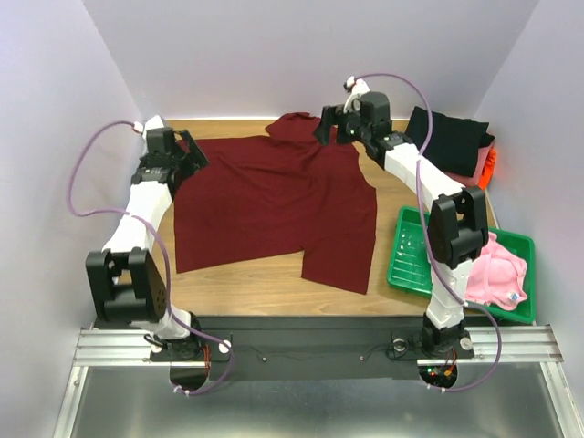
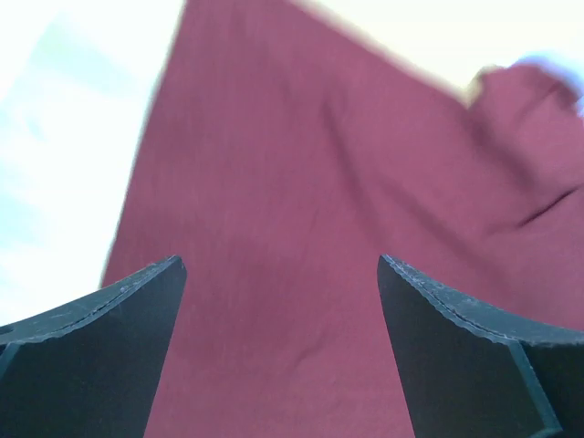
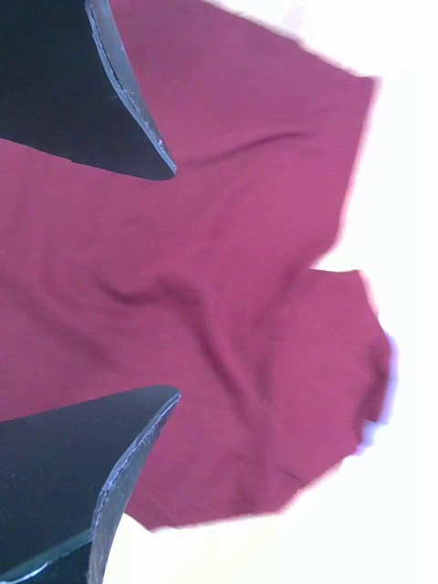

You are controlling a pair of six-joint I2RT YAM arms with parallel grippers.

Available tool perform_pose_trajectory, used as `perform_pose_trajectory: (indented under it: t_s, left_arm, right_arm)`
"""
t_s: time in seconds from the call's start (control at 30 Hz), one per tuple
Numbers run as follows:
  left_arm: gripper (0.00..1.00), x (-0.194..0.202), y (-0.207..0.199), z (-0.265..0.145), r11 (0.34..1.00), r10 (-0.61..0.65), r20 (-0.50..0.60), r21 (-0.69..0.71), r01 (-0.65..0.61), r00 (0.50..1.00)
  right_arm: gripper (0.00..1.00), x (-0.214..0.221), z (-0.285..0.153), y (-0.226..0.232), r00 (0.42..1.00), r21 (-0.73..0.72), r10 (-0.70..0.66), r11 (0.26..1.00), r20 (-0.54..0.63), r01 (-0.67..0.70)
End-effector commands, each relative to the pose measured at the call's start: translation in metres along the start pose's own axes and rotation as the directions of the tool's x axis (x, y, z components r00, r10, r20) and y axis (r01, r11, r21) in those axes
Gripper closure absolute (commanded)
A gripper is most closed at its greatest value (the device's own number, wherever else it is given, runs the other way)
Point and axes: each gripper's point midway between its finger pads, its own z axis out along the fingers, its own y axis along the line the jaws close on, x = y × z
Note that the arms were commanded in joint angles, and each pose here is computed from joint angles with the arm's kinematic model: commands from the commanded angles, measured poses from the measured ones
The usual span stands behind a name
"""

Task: Fold and stack the t-shirts
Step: Flatten the tshirt out

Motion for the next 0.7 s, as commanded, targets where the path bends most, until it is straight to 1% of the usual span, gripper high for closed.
perform_pose_trajectory:
  t_s: [0.0,0.07,0.13,0.17,0.4,0.43,0.53,0.57,0.67]
  left_arm:
    - [0.01,0.055,0.009,0.015,0.999,0.001,-0.157,-0.037,-0.007,0.988]
    - [0.01,0.065,0.006,0.022,1.000,0.013,-0.191,-0.016,-0.017,0.981]
    - [0.01,0.084,0.000,0.029,0.999,0.041,-0.255,0.043,-0.031,0.966]
    - [0.01,0.091,0.001,0.031,0.998,0.044,-0.275,0.049,-0.032,0.961]
    - [0.01,0.133,0.003,0.049,0.993,0.083,-0.369,0.108,-0.046,0.926]
    - [0.01,0.149,0.003,0.057,0.991,0.088,-0.415,0.130,-0.036,0.905]
    - [0.01,0.167,0.000,0.066,0.985,0.106,-0.472,0.172,-0.027,0.875]
    - [0.01,0.175,0.003,0.070,0.986,0.105,-0.493,0.164,-0.026,0.864]
    - [0.01,0.181,0.006,0.076,0.986,0.114,-0.502,0.165,-0.034,0.857]
  right_arm:
    - [0.00,0.083,-0.001,0.006,0.984,-0.011,0.044,0.999,-0.173,-0.047]
    - [0.00,0.097,-0.005,0.009,0.978,-0.013,0.056,0.998,-0.202,-0.060]
    - [0.00,0.111,-0.011,0.013,0.971,-0.009,0.072,0.997,-0.230,-0.076]
    - [0.00,0.117,-0.011,0.014,0.967,-0.007,0.078,0.997,-0.241,-0.082]
    - [0.00,0.151,-0.008,0.013,0.945,0.024,0.127,0.992,-0.301,-0.126]
    - [0.00,0.155,-0.007,0.013,0.942,0.026,0.132,0.991,-0.308,-0.131]
    - [0.00,0.162,-0.002,0.007,0.938,0.047,0.136,0.991,-0.318,-0.128]
    - [0.00,0.167,0.001,0.004,0.936,0.057,0.137,0.991,-0.324,-0.125]
    - [0.00,0.172,0.005,-0.002,0.934,0.080,0.139,0.990,-0.328,-0.120]
